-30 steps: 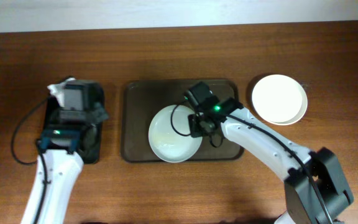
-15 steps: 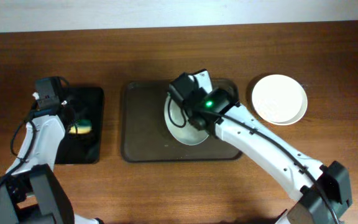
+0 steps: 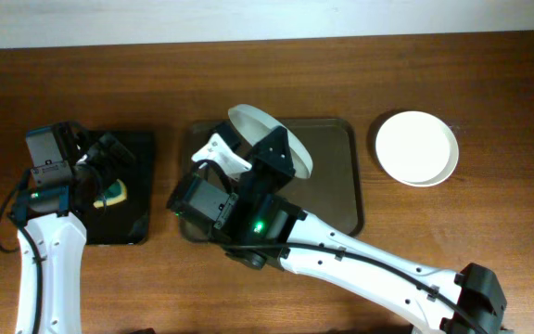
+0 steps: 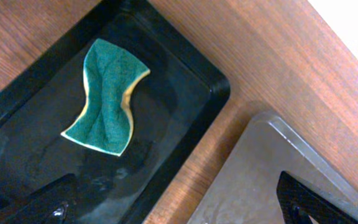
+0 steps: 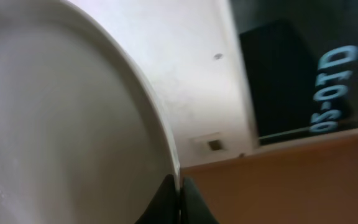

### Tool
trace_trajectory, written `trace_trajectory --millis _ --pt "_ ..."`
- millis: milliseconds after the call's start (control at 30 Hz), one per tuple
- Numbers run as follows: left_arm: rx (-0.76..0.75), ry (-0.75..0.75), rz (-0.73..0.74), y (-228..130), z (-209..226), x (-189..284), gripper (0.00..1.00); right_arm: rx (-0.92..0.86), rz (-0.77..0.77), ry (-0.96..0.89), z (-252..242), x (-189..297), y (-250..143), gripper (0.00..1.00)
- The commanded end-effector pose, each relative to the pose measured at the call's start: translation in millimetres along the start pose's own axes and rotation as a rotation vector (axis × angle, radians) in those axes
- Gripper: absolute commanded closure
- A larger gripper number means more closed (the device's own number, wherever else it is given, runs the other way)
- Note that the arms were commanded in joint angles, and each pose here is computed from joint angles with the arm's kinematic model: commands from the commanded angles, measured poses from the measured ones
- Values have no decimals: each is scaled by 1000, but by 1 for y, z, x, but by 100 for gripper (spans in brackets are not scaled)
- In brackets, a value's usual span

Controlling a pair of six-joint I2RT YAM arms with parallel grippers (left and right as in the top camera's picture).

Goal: Clean dirty plates on tray and stack at the side
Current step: 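Drop the sponge on the black tray and carry the plate right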

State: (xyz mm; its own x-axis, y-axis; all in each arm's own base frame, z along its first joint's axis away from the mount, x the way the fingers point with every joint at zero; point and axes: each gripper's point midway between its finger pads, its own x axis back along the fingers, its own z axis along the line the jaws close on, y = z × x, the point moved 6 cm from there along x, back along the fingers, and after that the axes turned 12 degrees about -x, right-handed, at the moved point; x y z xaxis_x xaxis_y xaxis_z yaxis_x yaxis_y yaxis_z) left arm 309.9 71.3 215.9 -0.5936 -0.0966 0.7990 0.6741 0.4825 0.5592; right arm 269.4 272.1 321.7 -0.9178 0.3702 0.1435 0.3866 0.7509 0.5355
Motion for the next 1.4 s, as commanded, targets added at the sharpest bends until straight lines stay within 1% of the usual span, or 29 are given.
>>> trace_trajectory --millis 0,100,133,167,200,233,267,300,333,367,433,467,500,533,567,600,667,767,867,900,967,1033,1067,1133,1200,1233,1267,1333,1367 --pt "0 -14 -13 4 -2 4 1 116 -5 -129 -25 10 10 96" --pt "0 -14 -13 4 -2 4 1 89 -4 -125 -24 8 9 96" --pt "0 -14 -13 4 -2 4 1 -22 2 -124 -25 2 7 96" --pt "0 -14 -13 4 -2 4 1 -146 19 -73 -20 -8 -1 96" --pt "0 -14 -13 4 -2 4 1 -228 82 109 1 -22 -14 96" --pt "0 -14 -13 4 -2 4 1 -194 195 423 37 -42 -33 96" --pt "0 -14 -13 4 -2 4 0 -58 250 549 49 -53 -49 96" --pt "0 -14 -13 4 -2 4 1 -15 288 496 41 -62 -60 96" --pt "0 -14 -13 4 -2 4 0 -34 316 269 8 -69 -67 96" --pt "0 -14 -13 4 -2 4 1 -136 271 61 -31 -60 -63 96" --pt "0 -14 -13 4 -2 4 1 -191 266 138 -35 -54 -62 96" --pt "0 -14 -13 4 -2 4 1 -212 297 241 -24 -56 -64 96" --pt "0 -14 -13 4 -2 4 1 -210 397 549 14 -63 -76 96" --pt "0 -14 -13 4 -2 4 1 -145 455 810 38 -62 -87 96" --pt "0 -14 -13 4 -2 4 1 -190 519 1002 48 -63 -94 96" --pt "0 -14 -13 4 -2 4 1 -255 543 1134 52 -62 -93 96" --pt "0 -14 -13 4 -2 4 1 -408 520 1394 44 -72 -90 96" --pt "0 -14 -13 4 -2 4 1 -500 594 1341 26 -101 -111 96" --pt "0 -14 -13 4 -2 4 1 -536 636 1298 17 -115 -125 96" --pt "0 -14 -13 4 -2 4 1 -562 654 1247 13 -125 -131 96" --pt "0 -14 -13 4 -2 4 1 -727 705 1151 -1 -149 -140 96" --pt "0 -14 -13 4 -2 4 1 -916 761 1031 -24 -180 -162 96" --pt "0 -14 -13 4 -2 4 1 -1011 798 961 -39 -196 -179 96" --pt "0 -14 -13 4 -2 4 1 -1211 870 791 -74 -227 -230 96" --pt "0 -14 -13 4 -2 4 1 -1355 986 565 -94 -241 -288 96" --pt "0 -14 -13 4 -2 4 1 -1402 1040 452 -99 -244 -317 96" --pt "0 -14 -13 4 -2 4 1 -1439 1060 402 -95 -246 -345 96" --pt "0 -14 -13 4 -2 4 1 -1482 1081 354 -83 -245 -374 96" --pt "0 -14 -13 4 -2 4 1 -1537 1088 315 -77 -245 -385 96"
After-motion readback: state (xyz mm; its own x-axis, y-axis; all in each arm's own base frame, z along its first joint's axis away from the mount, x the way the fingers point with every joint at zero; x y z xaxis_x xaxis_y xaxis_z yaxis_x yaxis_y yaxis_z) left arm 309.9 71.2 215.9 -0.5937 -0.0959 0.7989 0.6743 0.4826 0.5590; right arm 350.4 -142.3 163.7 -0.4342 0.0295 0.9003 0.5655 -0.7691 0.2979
